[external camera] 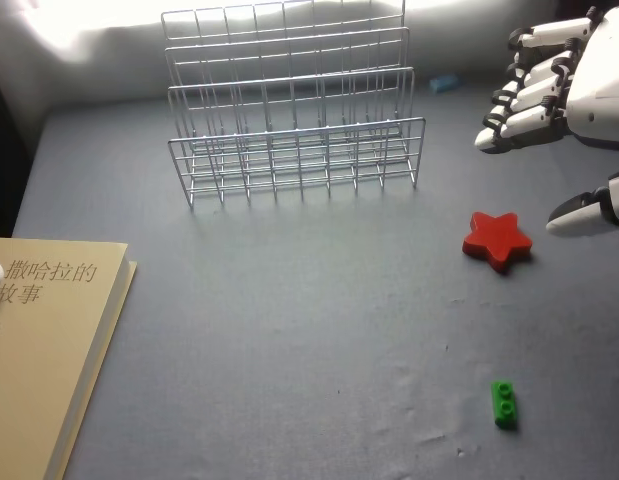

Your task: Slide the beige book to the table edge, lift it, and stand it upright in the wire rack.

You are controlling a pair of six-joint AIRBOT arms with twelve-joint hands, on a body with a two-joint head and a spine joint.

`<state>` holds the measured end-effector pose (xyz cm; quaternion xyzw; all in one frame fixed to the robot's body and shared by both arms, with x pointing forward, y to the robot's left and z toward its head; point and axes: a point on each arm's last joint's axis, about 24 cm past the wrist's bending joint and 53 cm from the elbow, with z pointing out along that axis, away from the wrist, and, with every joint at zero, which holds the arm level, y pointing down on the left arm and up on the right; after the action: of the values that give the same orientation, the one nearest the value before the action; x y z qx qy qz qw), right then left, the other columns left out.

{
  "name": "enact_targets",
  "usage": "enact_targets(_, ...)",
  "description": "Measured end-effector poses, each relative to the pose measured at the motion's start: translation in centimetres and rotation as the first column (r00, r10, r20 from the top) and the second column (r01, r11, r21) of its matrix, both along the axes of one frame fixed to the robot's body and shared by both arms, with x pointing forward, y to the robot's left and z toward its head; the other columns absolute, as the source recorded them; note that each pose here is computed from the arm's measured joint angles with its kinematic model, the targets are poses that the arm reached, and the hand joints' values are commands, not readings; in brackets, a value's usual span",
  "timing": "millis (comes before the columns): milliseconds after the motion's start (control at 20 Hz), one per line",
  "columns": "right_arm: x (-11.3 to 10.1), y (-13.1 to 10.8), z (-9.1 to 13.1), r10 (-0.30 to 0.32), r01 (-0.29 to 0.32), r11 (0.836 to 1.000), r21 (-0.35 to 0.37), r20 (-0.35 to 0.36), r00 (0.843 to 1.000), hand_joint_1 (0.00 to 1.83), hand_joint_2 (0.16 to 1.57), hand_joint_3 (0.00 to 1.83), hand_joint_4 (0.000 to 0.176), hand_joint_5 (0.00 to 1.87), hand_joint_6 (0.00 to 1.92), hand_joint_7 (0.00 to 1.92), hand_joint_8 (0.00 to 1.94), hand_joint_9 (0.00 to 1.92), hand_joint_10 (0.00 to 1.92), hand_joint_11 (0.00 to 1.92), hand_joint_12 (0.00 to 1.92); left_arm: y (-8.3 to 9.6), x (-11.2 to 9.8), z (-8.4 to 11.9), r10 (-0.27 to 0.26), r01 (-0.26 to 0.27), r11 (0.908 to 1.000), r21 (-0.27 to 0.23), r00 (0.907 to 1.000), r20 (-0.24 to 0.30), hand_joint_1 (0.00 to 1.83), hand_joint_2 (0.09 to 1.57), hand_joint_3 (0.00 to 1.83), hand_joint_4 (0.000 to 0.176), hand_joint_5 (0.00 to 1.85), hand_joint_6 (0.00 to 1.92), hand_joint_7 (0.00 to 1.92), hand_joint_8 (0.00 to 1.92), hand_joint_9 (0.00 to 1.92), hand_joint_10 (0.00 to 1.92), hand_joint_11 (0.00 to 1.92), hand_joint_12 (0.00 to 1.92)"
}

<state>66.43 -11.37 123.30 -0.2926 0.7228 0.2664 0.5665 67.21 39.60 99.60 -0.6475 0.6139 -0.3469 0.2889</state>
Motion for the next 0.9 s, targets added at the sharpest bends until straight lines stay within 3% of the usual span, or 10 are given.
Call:
enact_targets(550, 0.02, -0.15, 0.01, -0.006, 0.006, 1.0, 0.01, -0.011, 1.0, 0.26, 1.16, 0.0, 0.0, 0.48, 0.01, 0.5, 0.01, 0.48, 0.01, 0.0, 1.08, -0.05, 0.07, 0.1, -0.001, 0.001, 1.0, -0.002, 1.0, 0.005, 0.73, 1.06, 0.0, 0.0, 0.33, 0.02, 0.33, 0.01, 0.34, 0.02, 0.0, 1.03)
enact_targets(800, 0.01, -0.15, 0.01, -0.006, 0.006, 1.0, 0.011, -0.012, 1.0, 0.29, 1.15, 0.0, 0.0, 0.45, 0.0, 0.47, 0.0, 0.46, 0.0, 0.0, 1.05, -0.18, 0.23, 0.27, 0.0, 0.0, 1.0, -0.007, 0.9999, 0.011, 1.06, 1.1, 0.02, 0.0, 0.44, 0.01, 0.45, 0.01, 0.51, 0.05, 0.2, 1.14)
enact_targets(900, -0.04, -0.11, 0.0, -0.004, 0.004, 1.0, 0.013, -0.014, 1.0, 0.28, 1.15, 0.0, 0.0, 0.44, 0.0, 0.46, 0.0, 0.46, 0.0, 0.0, 1.05, -0.29, 0.47, 0.59, 0.005, -0.005, 0.9998, -0.021, 0.9997, 0.026, 1.27, 1.12, 0.01, 0.0, 0.61, 0.04, 0.61, 0.03, 0.71, 0.08, 0.41, 1.06)
